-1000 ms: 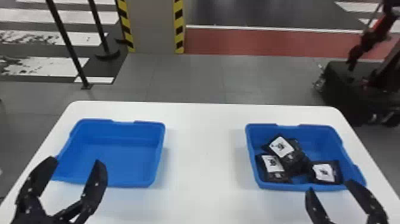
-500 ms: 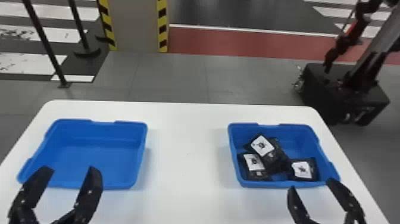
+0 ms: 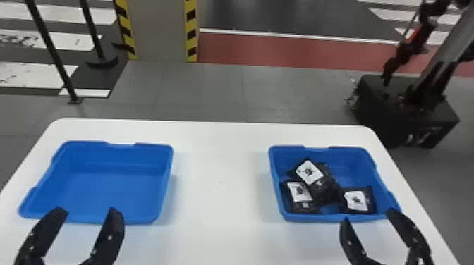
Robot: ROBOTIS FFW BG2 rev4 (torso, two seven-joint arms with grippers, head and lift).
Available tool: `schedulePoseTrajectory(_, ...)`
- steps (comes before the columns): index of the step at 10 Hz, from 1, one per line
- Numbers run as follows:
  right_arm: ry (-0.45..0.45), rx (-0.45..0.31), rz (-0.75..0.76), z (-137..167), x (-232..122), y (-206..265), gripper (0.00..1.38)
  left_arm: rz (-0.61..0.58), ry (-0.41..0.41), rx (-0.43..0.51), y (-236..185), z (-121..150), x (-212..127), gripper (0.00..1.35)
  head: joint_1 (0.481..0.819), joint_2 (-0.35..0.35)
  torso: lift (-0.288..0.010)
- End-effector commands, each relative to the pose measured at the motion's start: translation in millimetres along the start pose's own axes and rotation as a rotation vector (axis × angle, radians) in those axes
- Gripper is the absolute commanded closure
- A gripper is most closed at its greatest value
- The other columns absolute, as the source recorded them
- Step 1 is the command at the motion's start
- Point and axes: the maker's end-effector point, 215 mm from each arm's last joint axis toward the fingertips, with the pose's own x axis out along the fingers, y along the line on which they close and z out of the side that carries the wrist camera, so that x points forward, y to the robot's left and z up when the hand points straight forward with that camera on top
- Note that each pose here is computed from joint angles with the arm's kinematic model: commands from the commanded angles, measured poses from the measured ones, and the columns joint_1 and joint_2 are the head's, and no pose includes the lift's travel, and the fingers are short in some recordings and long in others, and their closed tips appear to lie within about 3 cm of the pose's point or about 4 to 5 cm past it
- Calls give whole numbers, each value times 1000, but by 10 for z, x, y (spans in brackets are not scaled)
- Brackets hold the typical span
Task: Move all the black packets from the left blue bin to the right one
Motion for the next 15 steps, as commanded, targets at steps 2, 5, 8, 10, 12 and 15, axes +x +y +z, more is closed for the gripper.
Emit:
schedulePoseTrajectory(2,-6,3,-3,16,15,-9,208,1,37,-11,-10,-116,-16,163,695,-107,-110)
schedulePoseTrajectory(5,-16,-3,-1,66,45,-10,208,-4,62,3,-21,-187,-19,159,695,-113,-110)
schedulePoseTrajectory(8,-9,0,-2,30,34,-10,208,-12,86,22,-23,-250,-49,160,695,-114,-110)
schedulePoseTrajectory(10,-12,1,-3,39,43,-14,208,-16,95,30,-30,-276,-51,160,695,-118,-110)
schedulePoseTrajectory(12,-15,0,-3,47,52,-17,208,-16,100,32,-34,-292,-53,162,695,-120,-110)
schedulePoseTrajectory(15,-20,0,-3,72,59,-19,208,-15,102,30,-32,-299,-62,163,695,-122,-110)
